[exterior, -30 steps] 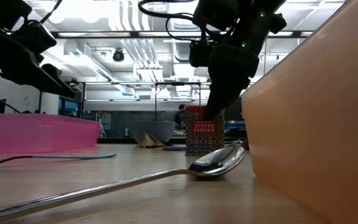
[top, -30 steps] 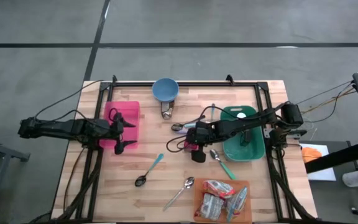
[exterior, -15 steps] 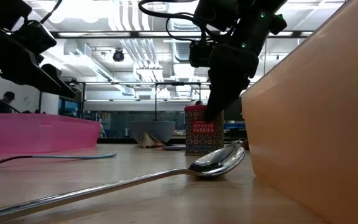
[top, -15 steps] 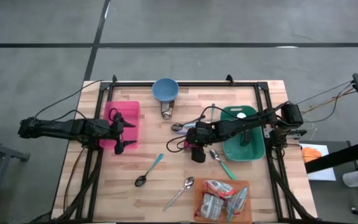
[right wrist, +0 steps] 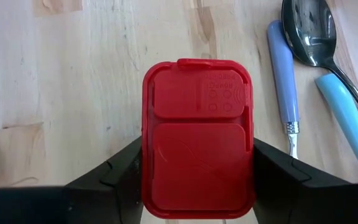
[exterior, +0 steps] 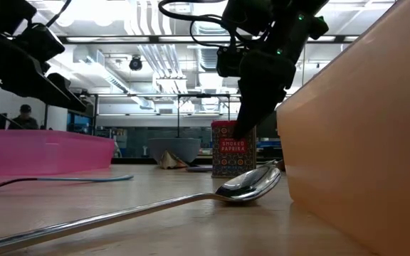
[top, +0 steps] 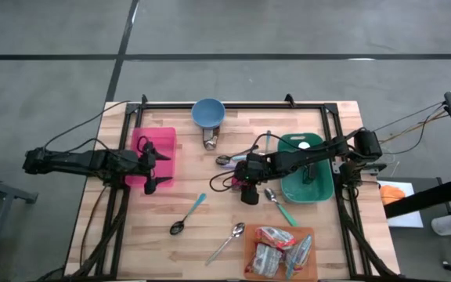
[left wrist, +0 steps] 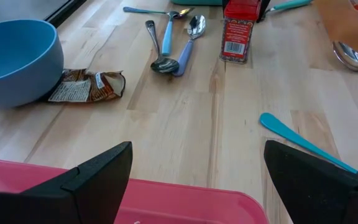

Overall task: Pick & Place Food Item
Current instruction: Put the red seasoning can into the green bin

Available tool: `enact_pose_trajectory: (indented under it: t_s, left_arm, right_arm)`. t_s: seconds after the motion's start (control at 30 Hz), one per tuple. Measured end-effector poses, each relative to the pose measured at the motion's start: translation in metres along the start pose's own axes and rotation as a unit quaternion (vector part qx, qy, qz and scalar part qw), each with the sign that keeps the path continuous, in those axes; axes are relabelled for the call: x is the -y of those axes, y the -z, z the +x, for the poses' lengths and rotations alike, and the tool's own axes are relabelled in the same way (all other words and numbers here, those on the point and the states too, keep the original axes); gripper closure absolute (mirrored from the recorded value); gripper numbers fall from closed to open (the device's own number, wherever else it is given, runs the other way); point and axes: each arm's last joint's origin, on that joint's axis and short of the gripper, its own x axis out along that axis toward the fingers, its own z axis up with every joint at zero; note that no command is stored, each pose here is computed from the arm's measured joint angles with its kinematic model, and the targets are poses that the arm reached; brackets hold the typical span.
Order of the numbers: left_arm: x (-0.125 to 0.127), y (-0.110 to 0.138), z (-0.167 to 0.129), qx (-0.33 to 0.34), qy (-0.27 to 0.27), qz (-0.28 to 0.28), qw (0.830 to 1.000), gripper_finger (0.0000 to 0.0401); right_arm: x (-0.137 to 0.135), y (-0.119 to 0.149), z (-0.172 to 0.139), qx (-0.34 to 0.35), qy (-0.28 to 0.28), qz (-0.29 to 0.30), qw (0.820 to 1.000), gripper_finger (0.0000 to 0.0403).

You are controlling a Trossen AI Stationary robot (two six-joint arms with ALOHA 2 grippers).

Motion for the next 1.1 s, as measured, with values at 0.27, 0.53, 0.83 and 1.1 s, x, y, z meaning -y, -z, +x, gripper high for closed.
enact_pose_trajectory:
  t_s: [0.27, 0.53, 0.83, 1.1]
  left_arm:
    - [0.0, 0.0, 0.0, 0.0, 0.0, 0.0, 1.0, 0.0033]
    - [0.0, 0.0, 0.0, 0.0, 0.0, 0.0, 1.0, 0.0033]
    - [0.0, 0.0, 0.0, 0.0, 0.0, 0.0, 1.0, 0.0033]
    - [0.0, 0.0, 0.0, 0.0, 0.0, 0.0, 1.0, 0.0033]
  right_arm:
    - [0.0, 0.0, -0.0001, 0.0, 0.0, 0.001, 1.0, 0.0181]
    - [-0.0001, -0.0003, -0.0001, 0.002, 0.0, 0.002, 1.0, 0.0194]
    - [-0.0002, -0.001, -0.0005, 0.005, -0.001, 0.002, 1.0, 0.0194]
    - [-0.0002, -0.0013, -0.0014, 0.006, -0.002, 0.002, 1.0, 0.0194]
